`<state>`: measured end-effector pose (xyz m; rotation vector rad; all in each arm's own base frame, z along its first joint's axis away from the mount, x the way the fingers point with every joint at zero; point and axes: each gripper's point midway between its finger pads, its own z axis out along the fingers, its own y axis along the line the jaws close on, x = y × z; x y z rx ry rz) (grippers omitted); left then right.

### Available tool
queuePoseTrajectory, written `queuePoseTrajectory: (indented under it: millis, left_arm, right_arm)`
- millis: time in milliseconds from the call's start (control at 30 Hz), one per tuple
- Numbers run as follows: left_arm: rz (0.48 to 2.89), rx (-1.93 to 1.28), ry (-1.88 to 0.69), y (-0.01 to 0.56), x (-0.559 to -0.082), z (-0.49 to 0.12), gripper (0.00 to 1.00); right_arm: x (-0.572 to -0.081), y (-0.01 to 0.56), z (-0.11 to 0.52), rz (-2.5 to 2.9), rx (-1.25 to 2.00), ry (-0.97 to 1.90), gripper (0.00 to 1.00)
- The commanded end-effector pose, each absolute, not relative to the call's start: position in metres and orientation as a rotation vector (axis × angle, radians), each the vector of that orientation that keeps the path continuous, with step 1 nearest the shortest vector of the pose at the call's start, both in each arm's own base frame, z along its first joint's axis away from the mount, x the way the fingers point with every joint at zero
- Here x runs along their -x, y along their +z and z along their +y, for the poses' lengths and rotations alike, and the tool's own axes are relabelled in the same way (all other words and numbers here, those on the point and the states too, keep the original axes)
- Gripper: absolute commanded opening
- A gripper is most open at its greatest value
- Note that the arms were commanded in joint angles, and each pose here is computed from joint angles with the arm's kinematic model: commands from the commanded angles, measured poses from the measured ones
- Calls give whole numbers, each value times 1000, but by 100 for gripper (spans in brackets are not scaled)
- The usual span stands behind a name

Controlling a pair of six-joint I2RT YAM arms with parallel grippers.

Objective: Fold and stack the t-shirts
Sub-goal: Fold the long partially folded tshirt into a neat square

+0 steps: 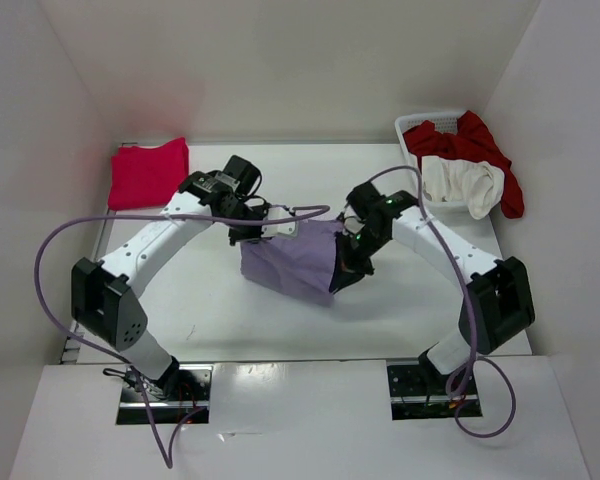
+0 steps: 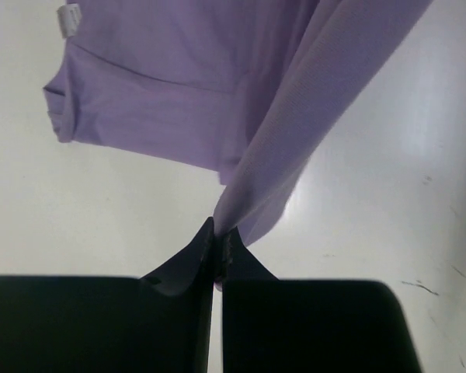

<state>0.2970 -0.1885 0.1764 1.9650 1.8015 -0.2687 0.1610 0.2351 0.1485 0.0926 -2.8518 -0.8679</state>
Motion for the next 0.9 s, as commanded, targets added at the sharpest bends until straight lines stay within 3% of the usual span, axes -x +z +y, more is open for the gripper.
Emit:
queuePoseTrajectory:
  millis: [0,367,633,867]
  left_arm:
    - [1798,-1839,-151,183,-343,-193,0]
    - [1796,-1566,19,185,-420,-212,0]
    - [1814,-1455,17,198,-429,-215,0]
    - [1773,-1370,111,191,-452,-214,3]
  right_arm:
    - [-185,156,200,-2883,-18,-823,0]
    - [-270,141,187,-2940,40,-928,0]
    - [-325,174,189,-3049,58,-1042,0]
    - [-350,155,188,-3024,101,-1075,0]
